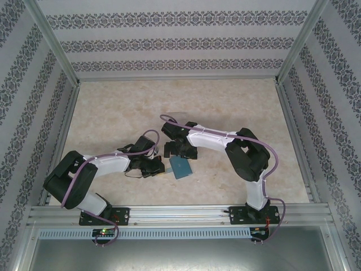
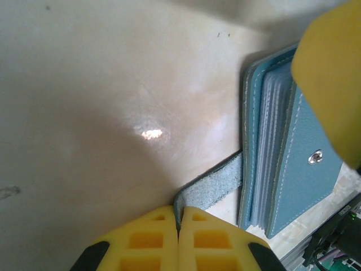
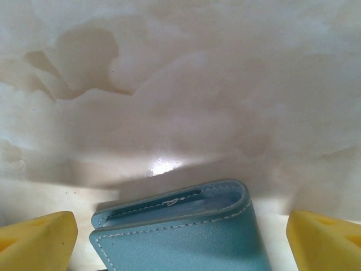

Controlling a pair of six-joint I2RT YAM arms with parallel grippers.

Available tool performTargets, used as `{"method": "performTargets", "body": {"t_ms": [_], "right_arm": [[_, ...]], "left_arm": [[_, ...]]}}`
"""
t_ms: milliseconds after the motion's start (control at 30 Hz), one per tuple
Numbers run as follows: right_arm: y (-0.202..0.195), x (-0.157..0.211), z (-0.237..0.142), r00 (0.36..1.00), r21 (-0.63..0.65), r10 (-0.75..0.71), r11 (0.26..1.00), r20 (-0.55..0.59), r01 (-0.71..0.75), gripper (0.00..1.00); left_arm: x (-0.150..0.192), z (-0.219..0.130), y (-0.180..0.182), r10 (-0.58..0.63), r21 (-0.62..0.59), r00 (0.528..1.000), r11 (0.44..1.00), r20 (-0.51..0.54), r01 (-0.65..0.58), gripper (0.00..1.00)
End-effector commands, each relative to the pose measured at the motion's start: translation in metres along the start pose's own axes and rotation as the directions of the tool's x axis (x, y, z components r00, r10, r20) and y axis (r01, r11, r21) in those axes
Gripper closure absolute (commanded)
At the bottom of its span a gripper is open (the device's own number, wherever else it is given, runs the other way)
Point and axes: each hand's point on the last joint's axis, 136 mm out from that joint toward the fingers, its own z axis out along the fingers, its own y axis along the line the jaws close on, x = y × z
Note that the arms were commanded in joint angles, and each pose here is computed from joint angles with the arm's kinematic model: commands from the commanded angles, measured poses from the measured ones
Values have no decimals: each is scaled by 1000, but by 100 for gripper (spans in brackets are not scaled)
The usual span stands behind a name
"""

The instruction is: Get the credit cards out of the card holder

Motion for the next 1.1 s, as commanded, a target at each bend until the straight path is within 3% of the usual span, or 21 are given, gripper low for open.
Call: {"method": "performTargets", "body": {"t_ms": [0, 700, 1067], "right_arm": [[-7, 6, -4, 1000, 46, 1, 999, 8, -2, 7], [-12, 6, -30, 998, 23, -17, 1000, 52, 16, 11], [0, 10, -1, 999, 22, -39, 999, -22, 39, 6]], "left_arm": [[3, 11, 12, -13, -20, 1000, 1000, -10, 12, 100], [-1, 11, 15, -21, -52, 1000, 998, -15, 20, 100], [0, 12, 14, -23, -50, 1000, 998, -18, 22, 100]]}}
